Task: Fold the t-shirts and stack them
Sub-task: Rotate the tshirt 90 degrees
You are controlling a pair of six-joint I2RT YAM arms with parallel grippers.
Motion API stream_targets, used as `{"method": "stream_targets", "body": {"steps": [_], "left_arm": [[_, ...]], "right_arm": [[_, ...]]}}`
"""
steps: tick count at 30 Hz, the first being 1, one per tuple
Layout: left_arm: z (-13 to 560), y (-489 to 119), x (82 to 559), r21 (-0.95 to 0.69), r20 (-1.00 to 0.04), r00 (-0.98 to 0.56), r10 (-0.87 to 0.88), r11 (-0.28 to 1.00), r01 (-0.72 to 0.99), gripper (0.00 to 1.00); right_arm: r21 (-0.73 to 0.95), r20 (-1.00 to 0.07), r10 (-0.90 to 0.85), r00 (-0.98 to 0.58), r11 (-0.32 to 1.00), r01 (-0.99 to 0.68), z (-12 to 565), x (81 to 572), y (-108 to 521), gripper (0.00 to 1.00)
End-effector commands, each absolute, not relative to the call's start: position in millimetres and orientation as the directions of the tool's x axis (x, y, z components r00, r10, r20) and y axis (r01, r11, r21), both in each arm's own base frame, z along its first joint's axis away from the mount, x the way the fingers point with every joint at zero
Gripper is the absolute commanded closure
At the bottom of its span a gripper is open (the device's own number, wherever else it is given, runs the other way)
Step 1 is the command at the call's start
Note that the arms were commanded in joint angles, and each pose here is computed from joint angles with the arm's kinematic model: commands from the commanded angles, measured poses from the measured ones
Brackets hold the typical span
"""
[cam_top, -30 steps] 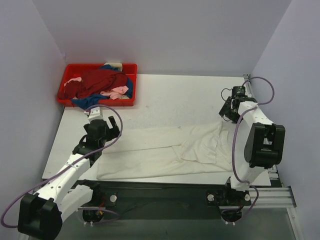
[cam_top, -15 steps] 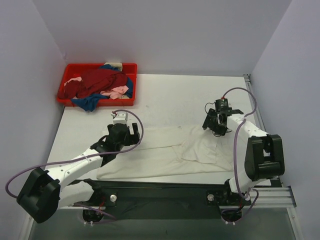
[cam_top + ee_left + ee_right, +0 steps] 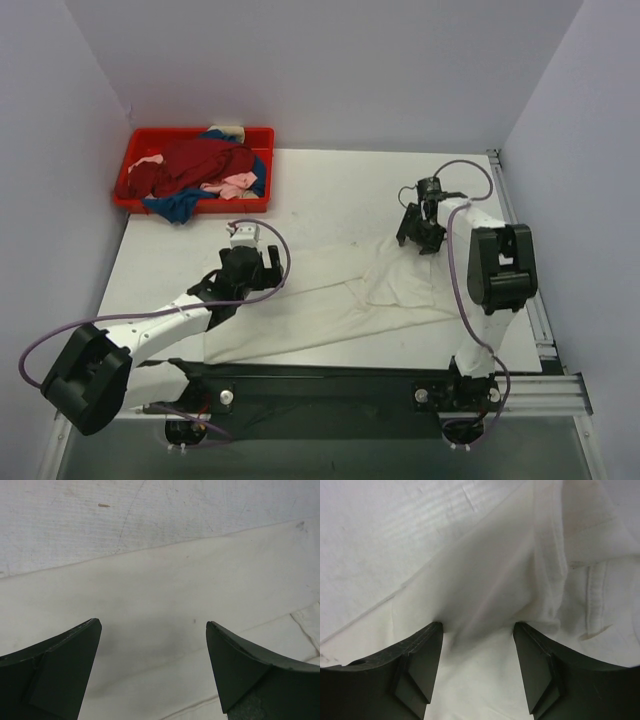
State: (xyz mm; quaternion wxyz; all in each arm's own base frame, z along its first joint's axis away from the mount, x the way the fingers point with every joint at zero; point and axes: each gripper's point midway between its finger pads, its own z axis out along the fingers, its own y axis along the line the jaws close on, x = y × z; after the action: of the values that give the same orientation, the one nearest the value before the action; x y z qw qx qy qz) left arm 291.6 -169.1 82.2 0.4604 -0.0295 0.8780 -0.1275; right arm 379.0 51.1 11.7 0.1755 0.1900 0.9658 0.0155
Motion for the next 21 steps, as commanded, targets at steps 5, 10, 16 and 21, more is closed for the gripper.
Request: {"method": "stream_targets", "body": {"steps": [5,10,16,21], "left_arm": [[113,-164,296,-0.295,-0.838,-0.499,-0.221,0.953,0.074,0.03],[109,-165,295,-0.284,-0.838,-0.508,-0.198,0.954,0.097,0.03],[94,-172,299,-0.289,-0.835,-0.519,-0.184,0.949,0.129,0.03],[80,-166,320,-0.263,-0.837,-0.517,-0.177,0.960,0.096,0.03]], "right_arm": [[0.010,-0.333,0.315,-0.889,0.944,0.330,21,445,36,0.40],[0.075,-0.332,0.271,-0.904,0.962,0.261,32,480,52,0.40],[0.206,-0.430,0.244,-0.869,0.964,0.169,100,488,75,0.40],[0.221,-0.434,0.220,-0.873,0.966,0.133,120,443,90,0.40]]}}
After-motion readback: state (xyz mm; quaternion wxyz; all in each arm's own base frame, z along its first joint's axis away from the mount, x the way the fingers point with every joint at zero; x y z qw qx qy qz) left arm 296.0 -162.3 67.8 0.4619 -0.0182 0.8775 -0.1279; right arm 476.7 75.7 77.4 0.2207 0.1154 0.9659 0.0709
